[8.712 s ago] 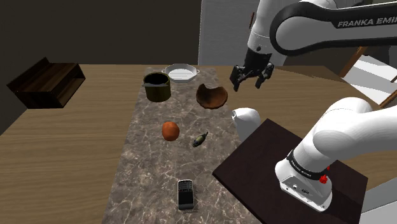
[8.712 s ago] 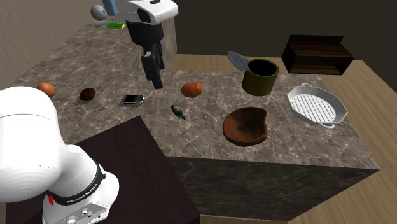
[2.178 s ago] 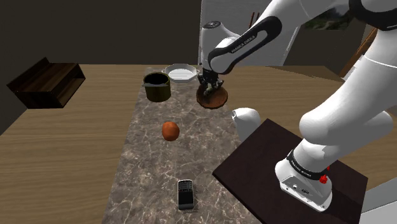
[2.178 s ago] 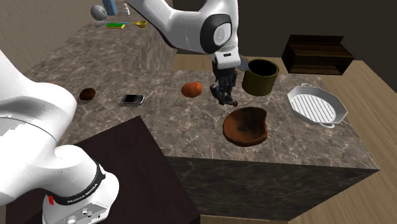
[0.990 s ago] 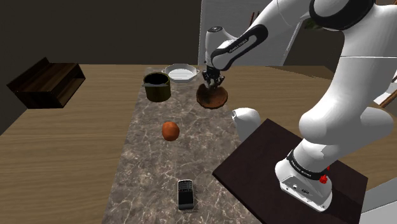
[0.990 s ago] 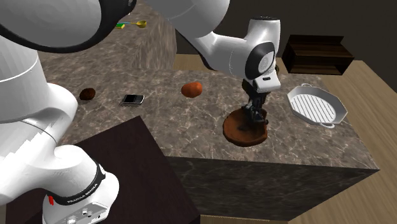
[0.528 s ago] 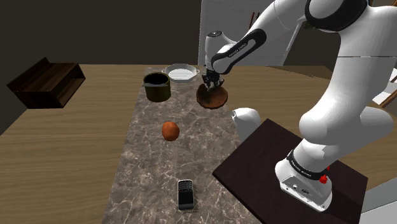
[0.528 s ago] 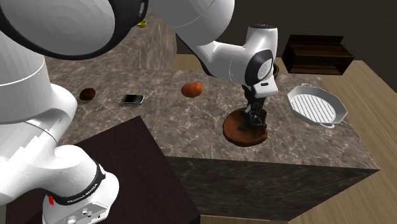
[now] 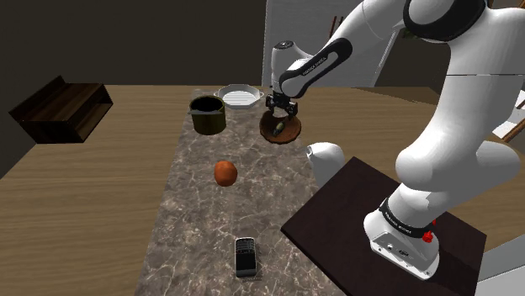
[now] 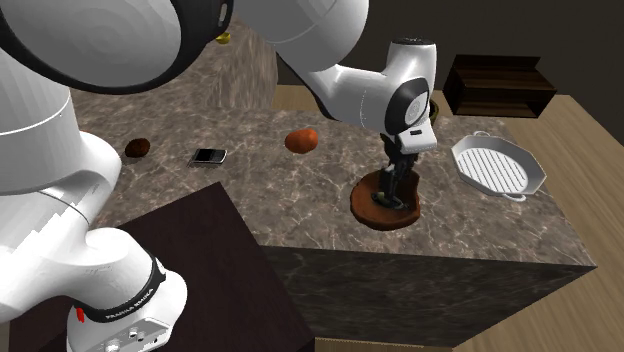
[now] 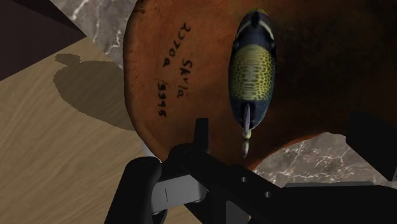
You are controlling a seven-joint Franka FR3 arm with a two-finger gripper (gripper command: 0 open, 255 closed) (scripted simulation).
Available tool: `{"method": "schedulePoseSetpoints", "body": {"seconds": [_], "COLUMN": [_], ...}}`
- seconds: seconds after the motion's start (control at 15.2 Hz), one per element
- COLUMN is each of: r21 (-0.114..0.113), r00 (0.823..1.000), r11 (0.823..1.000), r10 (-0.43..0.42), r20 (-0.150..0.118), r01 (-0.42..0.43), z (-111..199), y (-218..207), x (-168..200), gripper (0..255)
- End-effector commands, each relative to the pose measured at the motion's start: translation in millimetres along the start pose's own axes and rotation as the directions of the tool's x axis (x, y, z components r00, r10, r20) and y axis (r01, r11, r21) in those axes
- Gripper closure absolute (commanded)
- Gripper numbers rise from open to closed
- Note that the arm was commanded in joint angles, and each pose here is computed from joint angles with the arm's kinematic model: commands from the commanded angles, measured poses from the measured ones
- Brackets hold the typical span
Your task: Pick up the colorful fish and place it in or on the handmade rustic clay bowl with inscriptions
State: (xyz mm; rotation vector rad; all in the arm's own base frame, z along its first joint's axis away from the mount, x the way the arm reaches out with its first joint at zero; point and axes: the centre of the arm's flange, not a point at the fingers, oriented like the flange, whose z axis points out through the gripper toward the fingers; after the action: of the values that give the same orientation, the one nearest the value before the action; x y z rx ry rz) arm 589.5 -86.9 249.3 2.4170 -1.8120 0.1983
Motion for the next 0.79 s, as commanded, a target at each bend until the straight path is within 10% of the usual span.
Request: {"method": "schedulePoseSetpoints", "body": {"seconds": [0.0, 0.26, 0.73], "r21": [0.0, 0.0, 0.0], "r00": [1.0, 1.0, 1.0], "r11": [1.0, 1.0, 1.0], "r10": [0.0, 0.0, 0.0], "r20": [0.0, 0.0, 0.0], "r01": [0.0, 0.0, 0.0], "z": [0, -50, -50], "y": [0, 0, 0], "x": [0, 0, 0], "gripper": [0, 0, 0]}}
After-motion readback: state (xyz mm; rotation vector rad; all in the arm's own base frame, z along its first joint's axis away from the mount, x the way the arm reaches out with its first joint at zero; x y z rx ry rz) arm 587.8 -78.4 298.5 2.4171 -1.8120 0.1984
